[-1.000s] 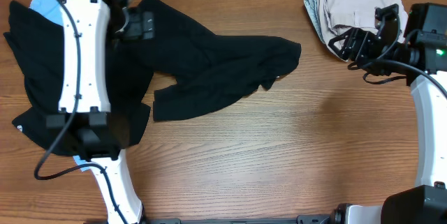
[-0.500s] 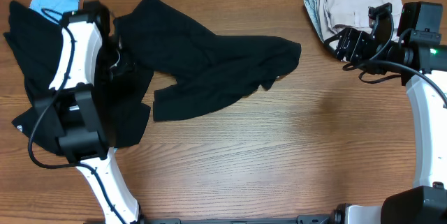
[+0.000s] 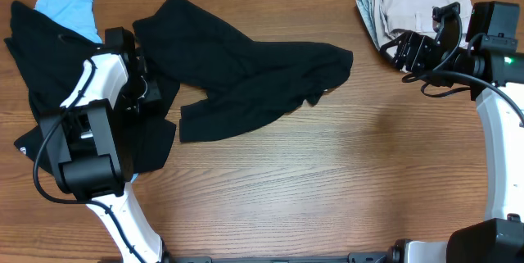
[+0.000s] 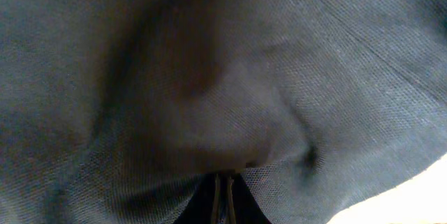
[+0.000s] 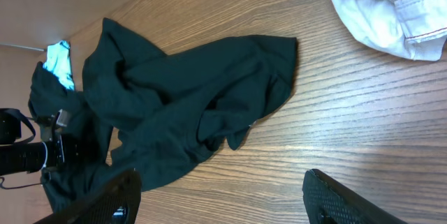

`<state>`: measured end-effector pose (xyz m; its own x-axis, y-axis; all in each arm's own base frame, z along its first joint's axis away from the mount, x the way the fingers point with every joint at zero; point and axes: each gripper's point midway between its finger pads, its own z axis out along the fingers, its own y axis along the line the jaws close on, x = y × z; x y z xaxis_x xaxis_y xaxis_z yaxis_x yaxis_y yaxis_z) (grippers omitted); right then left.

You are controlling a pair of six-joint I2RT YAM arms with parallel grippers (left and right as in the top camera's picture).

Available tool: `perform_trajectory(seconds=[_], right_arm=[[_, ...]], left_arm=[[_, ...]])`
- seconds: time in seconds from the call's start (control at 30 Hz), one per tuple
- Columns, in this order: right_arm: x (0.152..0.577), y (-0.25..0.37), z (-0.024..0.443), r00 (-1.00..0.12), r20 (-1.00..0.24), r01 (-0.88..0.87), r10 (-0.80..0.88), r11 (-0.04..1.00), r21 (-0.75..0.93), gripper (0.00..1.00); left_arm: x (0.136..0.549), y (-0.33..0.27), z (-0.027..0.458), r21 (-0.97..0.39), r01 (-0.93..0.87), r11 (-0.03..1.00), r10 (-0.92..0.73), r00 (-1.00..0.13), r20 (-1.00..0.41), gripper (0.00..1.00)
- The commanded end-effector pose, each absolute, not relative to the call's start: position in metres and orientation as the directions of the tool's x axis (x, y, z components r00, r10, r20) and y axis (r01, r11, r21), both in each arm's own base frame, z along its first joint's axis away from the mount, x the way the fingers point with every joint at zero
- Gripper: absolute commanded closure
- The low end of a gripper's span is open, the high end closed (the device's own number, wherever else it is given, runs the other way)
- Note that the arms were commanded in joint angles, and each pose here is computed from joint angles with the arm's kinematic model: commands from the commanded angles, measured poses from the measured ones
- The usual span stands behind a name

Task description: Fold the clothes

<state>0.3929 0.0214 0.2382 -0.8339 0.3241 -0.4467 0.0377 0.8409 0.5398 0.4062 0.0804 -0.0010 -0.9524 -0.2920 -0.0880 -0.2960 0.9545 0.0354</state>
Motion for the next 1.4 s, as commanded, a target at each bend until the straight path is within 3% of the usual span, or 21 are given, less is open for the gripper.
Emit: perform_trajectory(seconds=[0.0, 0.13, 0.2, 0.6, 0.77, 0.87, 1.03, 1.37], right_arm=[[0.396, 0.021, 0.244, -0.825, -0.468, 0.026, 0.318, 0.847, 0.531, 0.22], [0.396, 0.019, 0.244, -0.824, -0.469, 0.030, 0.319, 0.851, 0.525, 0.22], [0.396, 0.018, 0.243, -0.822, -0.471, 0.036, 0.320, 0.855, 0.518, 0.21], [0.397, 0.015, 0.242, -0.820, -0.474, 0.044, 0.321, 0.861, 0.507, 0.20], [0.397, 0.015, 0.242, -0.819, -0.476, 0.043, 0.321, 0.861, 0.507, 0.20], [0.397, 0.015, 0.242, -0.819, -0.476, 0.043, 0.321, 0.861, 0.507, 0.20], [0.397, 0.016, 0.242, -0.819, -0.475, 0.042, 0.321, 0.861, 0.508, 0.20], [0.392, 0.033, 0.240, -0.843, -0.452, 0.020, 0.291, 0.857, 0.515, 0.19]], left_arm=[[0.368, 0.136, -0.032, 0.318, -0.300, 0.899, -0.312, -0.950, -0.013, 0.96], [0.358, 0.180, -0.023, 0.453, -0.338, 0.825, -0.358, -0.933, -0.044, 0.89], [0.350, 0.201, -0.019, 0.489, -0.367, 0.791, -0.393, -0.918, -0.054, 0.81], [0.305, 0.270, -0.020, 0.483, -0.532, 0.695, -0.574, -0.816, -0.072, 0.39], [0.310, 0.271, -0.024, 0.426, -0.563, 0.708, -0.586, -0.805, -0.092, 0.33], [0.325, 0.254, -0.026, 0.352, -0.510, 0.785, -0.523, -0.850, -0.064, 0.25], [0.372, 0.220, -0.002, 0.210, -0.418, 0.884, -0.411, -0.908, -0.078, 0.00], [0.463, 0.138, 0.123, -0.038, -0.261, 0.965, -0.262, -0.934, -0.242, 0.00]])
